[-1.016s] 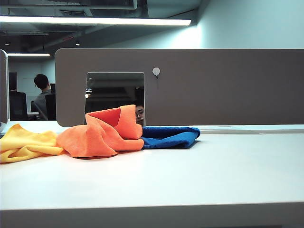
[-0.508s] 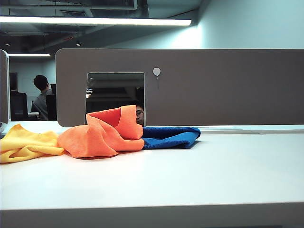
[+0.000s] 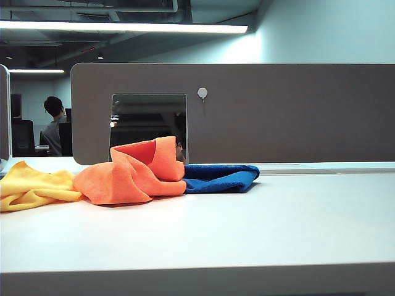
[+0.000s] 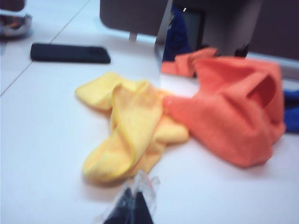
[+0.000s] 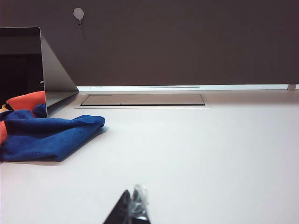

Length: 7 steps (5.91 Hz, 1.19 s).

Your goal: Pick up a rag that is the same color as the top surface of the Rubik's Cube and cover the cube with it.

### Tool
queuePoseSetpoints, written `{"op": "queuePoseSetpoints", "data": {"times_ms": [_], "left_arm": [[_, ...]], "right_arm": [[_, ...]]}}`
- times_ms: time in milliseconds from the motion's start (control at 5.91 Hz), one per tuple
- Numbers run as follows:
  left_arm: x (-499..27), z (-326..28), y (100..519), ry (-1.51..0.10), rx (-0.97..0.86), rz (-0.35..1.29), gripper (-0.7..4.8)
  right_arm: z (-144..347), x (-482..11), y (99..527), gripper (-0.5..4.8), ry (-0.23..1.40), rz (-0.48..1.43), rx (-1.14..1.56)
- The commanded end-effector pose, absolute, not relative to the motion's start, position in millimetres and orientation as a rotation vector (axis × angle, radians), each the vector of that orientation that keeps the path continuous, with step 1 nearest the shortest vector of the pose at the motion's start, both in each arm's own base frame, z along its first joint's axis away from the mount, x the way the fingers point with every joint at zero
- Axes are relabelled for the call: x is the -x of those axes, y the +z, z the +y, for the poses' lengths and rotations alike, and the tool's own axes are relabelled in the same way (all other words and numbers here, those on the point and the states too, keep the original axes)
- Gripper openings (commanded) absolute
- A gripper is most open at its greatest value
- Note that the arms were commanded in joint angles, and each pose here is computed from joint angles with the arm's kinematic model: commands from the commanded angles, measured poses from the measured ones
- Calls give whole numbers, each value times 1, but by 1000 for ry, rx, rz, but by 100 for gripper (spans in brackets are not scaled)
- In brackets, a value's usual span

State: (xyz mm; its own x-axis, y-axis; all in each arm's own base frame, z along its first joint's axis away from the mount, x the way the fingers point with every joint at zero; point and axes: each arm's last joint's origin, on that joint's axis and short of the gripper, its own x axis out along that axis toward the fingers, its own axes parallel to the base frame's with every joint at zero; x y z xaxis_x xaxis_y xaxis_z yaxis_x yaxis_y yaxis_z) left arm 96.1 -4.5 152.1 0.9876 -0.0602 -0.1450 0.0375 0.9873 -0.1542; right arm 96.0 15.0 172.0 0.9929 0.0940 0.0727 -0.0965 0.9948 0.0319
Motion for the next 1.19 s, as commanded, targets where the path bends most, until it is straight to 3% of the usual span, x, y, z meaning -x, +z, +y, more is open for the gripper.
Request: {"op": "queuePoseSetpoints", "data": {"times_ms": [169,339,677,1016,1185], "left_arm": [[-96,-4,149,-48,99,184,-5],[-96,-6,149,-90,27,179,-5],[-96,-5,150,-83,94,175,-5],[-96,-6,156,-87,94,114,-5],[-97,-6,156,-87,94,108,-5]], "right_arm": [[15,-96,174,-5,94,-91,-39],[15,-96,174,-5,93,-92,-7],[15,-96,169,-5,90,-54,224],[-5,-96,179,-5,-68,-138,203],[-7,-96,179,-5,-63,-147,185]]}}
